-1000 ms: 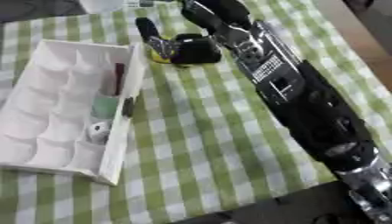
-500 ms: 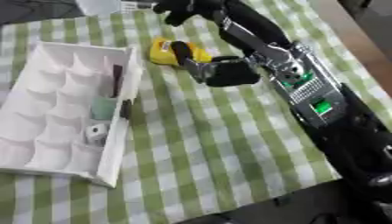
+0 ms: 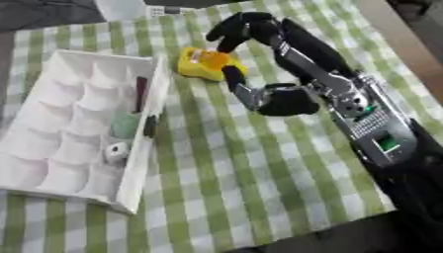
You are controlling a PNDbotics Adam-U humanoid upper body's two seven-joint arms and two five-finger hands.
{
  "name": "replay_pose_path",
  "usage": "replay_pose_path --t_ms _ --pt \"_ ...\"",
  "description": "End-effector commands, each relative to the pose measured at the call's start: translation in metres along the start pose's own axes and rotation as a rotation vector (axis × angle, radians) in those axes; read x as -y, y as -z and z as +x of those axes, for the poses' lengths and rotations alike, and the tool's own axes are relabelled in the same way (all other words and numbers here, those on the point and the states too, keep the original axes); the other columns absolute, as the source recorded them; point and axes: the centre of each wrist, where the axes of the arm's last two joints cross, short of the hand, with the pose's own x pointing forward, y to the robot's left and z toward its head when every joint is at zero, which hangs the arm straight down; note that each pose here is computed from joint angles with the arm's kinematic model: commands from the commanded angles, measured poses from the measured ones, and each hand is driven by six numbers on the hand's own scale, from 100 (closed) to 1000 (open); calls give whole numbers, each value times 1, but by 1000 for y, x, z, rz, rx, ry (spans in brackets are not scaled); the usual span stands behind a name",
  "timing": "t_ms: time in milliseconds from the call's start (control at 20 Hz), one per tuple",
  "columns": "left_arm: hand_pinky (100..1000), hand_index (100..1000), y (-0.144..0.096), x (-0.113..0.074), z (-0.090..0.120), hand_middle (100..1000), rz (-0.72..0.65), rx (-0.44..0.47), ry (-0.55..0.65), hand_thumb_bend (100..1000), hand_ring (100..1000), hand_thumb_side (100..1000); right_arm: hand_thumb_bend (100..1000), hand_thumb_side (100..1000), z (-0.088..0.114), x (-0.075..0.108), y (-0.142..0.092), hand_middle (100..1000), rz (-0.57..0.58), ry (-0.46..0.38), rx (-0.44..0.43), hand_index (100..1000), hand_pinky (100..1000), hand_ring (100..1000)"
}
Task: Pick up objects on the table and place them in the box.
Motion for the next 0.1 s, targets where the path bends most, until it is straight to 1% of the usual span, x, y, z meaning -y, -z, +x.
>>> replay_pose_path --t_ms 50,100 --pt "760 835 4 -6 7 939 1 32 24 148 663 919 100 340 5 7 2 746 -15 -14 11 889 691 688" --pt "760 835 4 -6 7 938 1 31 24 146 663 914 100 336 5 7 1 746 -17 -14 4 888 690 687"
